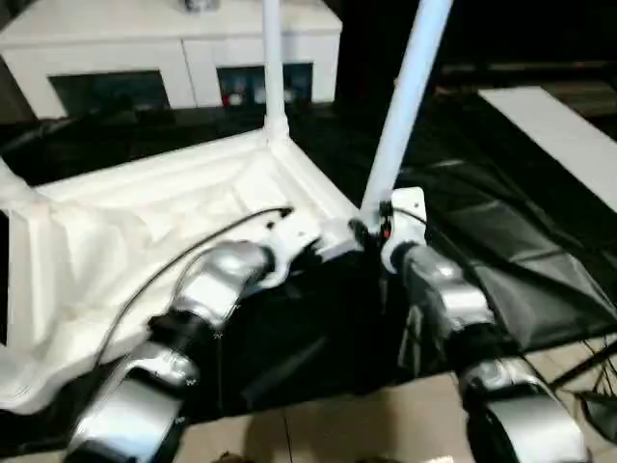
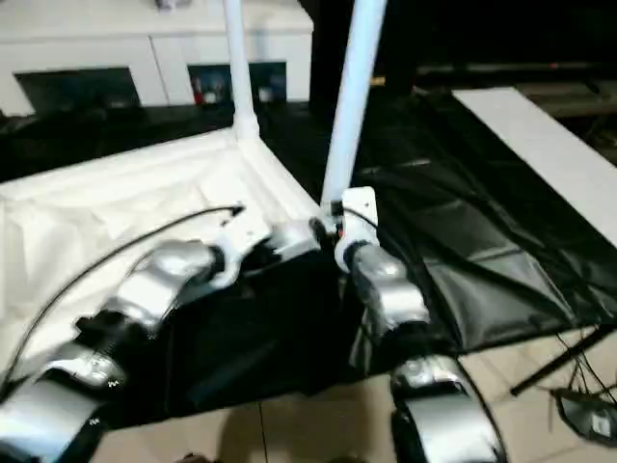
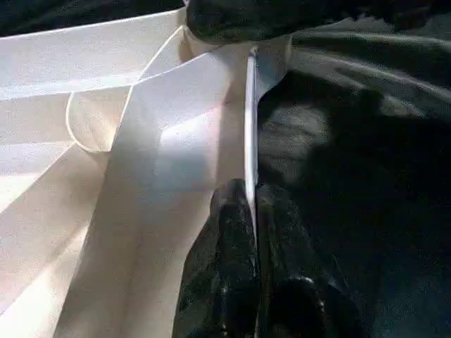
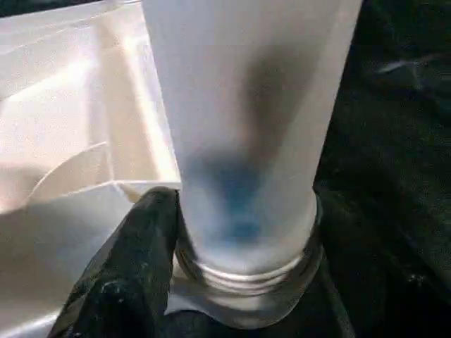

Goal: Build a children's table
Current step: Rotate leg to tighten

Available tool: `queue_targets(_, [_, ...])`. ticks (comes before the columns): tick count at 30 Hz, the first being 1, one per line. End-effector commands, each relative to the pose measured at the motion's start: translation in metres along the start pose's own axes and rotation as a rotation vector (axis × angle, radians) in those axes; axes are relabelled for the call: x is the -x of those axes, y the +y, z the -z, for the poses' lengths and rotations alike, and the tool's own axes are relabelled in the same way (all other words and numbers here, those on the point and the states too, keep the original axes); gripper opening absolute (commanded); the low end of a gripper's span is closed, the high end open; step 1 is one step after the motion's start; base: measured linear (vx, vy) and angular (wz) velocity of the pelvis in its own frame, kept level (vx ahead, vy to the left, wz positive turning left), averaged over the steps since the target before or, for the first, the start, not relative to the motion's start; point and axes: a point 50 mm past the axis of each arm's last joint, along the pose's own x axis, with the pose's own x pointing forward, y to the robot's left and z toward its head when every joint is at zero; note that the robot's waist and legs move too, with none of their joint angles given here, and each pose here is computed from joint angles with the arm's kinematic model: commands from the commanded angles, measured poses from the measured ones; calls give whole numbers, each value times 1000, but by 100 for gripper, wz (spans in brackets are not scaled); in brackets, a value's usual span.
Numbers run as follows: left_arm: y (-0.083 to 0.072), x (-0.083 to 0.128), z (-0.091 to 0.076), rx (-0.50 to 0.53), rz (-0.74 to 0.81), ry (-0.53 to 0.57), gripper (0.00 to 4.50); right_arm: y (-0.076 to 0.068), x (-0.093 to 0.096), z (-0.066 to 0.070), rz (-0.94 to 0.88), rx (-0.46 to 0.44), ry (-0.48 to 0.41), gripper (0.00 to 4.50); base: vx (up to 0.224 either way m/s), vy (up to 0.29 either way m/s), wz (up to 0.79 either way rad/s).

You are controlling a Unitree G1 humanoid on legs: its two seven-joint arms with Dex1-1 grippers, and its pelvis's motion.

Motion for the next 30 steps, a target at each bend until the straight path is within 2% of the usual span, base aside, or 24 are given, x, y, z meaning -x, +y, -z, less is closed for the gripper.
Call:
queue_targets(1, [5, -4, -9, 18, -117, -47, 0, 12, 0, 27, 4, -51, 106, 269, 0, 0, 0])
queue_targets(4, [5, -5, -9, -1, -126, -42, 0, 19, -3, 22, 1, -29, 87, 269, 0, 0, 0])
queue_targets(5, [6, -4, -8, -5, -124, -42, 0, 23, -3, 17, -43, -15, 57, 304, 0, 0, 0])
queue_targets(6, [6, -3, -7, -9, -121, -41, 0, 23, -3, 15, -56, -11, 45, 304, 0, 0, 0])
queue_targets(7, [8, 0, -4, -19, -112, -39, 0, 23, -2, 8, -101, 2, 6, 339, 0, 0, 0])
queue_targets(8, [8, 1, -3, -22, -110, -38, 0, 23, -2, 7, -111, 5, -3, 339, 0, 0, 0])
queue_targets(10, [11, 7, 1, -37, -89, -38, 0, 17, 1, -1, -157, 26, -42, 360, 0, 0, 0])
queue_targets(13, [13, 17, 6, -76, -36, -49, 0, 2, 12, -5, -282, 129, -45, 384, 0, 0, 0])
queue_targets(14, [14, 18, 6, -79, -33, -49, 0, 1, 13, -5, -291, 133, -44, 391, 0, 0, 0])
queue_targets(15, [14, 23, 9, -86, -1, -48, 0, -6, 22, -5, -372, 187, -39, 418, 0, 0, 0])
queue_targets(16, [14, 24, 11, -88, 12, -48, 0, -8, 26, -5, -405, 208, -35, 418, 0, 0, 0])
queue_targets(17, [14, 30, 14, -105, 47, -49, 0, -17, 37, -5, -492, 269, -20, 425, 0, 0, 0])
queue_targets(18, [12, 36, 18, -105, 113, -58, 0, -27, 48, -4, -561, 342, -2, 436, 0, 0, 0])
queue_targets(20, [7, 46, 21, -124, 237, -81, 0, -40, 65, -3, -661, 428, 44, 444, 0, 0, 0])
queue_targets(26, [-2, 64, 23, -132, 440, -94, 0, -55, 82, -6, -758, 481, 87, 444, 0, 0, 0])
queue_targets(30, [-2, 70, 23, -115, 479, -87, 0, -59, 85, -10, -774, 481, 107, 444, 0, 0, 0])
